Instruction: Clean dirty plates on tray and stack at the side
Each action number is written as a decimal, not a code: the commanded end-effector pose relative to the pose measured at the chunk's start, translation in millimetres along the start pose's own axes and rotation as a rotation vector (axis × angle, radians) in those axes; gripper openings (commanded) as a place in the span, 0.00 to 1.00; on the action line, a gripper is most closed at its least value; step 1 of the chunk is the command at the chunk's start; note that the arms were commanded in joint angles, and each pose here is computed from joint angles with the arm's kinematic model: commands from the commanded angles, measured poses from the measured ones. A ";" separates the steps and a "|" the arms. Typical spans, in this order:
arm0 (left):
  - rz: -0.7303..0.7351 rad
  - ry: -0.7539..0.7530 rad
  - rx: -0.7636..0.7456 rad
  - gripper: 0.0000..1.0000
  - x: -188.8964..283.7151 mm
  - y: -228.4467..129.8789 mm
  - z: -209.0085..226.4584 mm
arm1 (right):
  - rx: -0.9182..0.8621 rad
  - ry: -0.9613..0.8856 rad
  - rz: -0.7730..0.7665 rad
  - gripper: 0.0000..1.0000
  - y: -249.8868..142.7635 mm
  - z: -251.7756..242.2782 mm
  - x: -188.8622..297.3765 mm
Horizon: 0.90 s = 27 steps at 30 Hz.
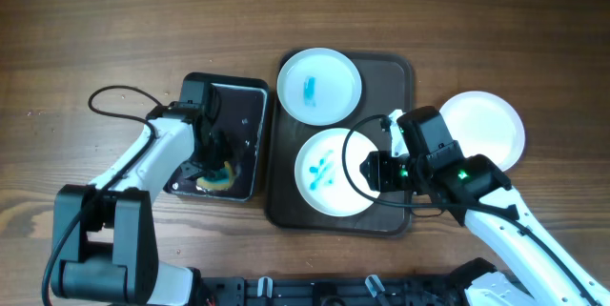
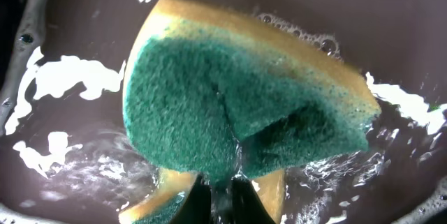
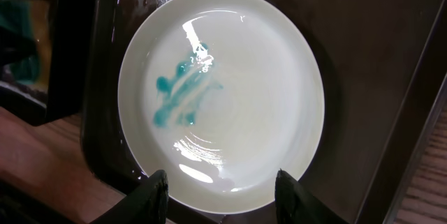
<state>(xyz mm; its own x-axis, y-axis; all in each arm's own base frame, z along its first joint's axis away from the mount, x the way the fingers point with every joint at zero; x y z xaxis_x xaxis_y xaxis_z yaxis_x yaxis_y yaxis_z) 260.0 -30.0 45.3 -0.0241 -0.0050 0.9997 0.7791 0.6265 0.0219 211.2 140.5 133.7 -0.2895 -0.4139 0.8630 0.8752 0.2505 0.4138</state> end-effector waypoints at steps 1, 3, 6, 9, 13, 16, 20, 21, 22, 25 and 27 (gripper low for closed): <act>0.011 -0.020 -0.013 0.04 16.0 1.4 -6.8 | -0.005 0.020 -0.013 0.49 5.3 3.7 3.7; -0.011 -0.042 -0.013 0.13 35.1 4.2 -9.5 | -0.004 0.020 -0.014 0.49 5.4 3.7 3.8; -0.040 -0.071 -0.013 0.43 50.4 4.8 -9.8 | -0.004 0.020 -0.013 0.49 5.3 3.7 3.8; -0.048 -0.067 -0.013 0.51 52.6 4.7 -8.0 | -0.005 0.020 -0.013 0.49 5.2 3.7 3.8; -0.050 -0.039 -0.011 0.51 44.0 2.9 -2.2 | -0.005 0.020 -0.013 0.50 5.3 3.7 3.8; -0.053 -0.020 -0.011 0.52 30.7 -1.1 4.6 | -0.006 0.020 -0.011 0.51 4.9 3.7 3.8; -0.060 -0.021 -0.011 0.57 8.7 -7.5 11.8 | -0.007 0.020 -0.009 0.70 4.4 3.7 3.8; -0.065 -0.024 -0.010 0.57 4.8 -8.3 12.8 | -0.007 0.019 -0.006 0.71 3.9 3.5 3.8; -0.071 -0.030 -0.010 0.53 1.6 -8.5 13.0 | -0.006 0.019 -0.006 0.73 3.9 3.5 3.8; -0.086 -0.047 -0.010 0.27 -0.7 -6.6 10.8 | -0.006 0.018 -0.006 0.82 3.8 3.4 3.7; -0.093 -0.055 -0.010 0.04 0.4 -5.2 9.2 | -0.006 0.019 -0.006 0.86 3.8 3.4 3.7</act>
<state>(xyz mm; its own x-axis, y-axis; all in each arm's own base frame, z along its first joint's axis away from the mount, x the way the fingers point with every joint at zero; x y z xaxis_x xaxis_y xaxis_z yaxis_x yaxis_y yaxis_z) 250.9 -27.5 47.3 -0.1246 -0.0034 0.9922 0.7751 0.6239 0.0995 209.2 141.0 133.3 -0.2784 -0.4191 0.8642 0.8809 0.2473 0.4036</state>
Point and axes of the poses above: each gripper's point midway between its finger pads, its own x axis back along the fingers, its own z axis along the line the jaws close on, y = z × x, the point moved 4 cm from there along x, back along the fingers, and after that the axes turned 14 degrees about x, right-handed, at the moved point
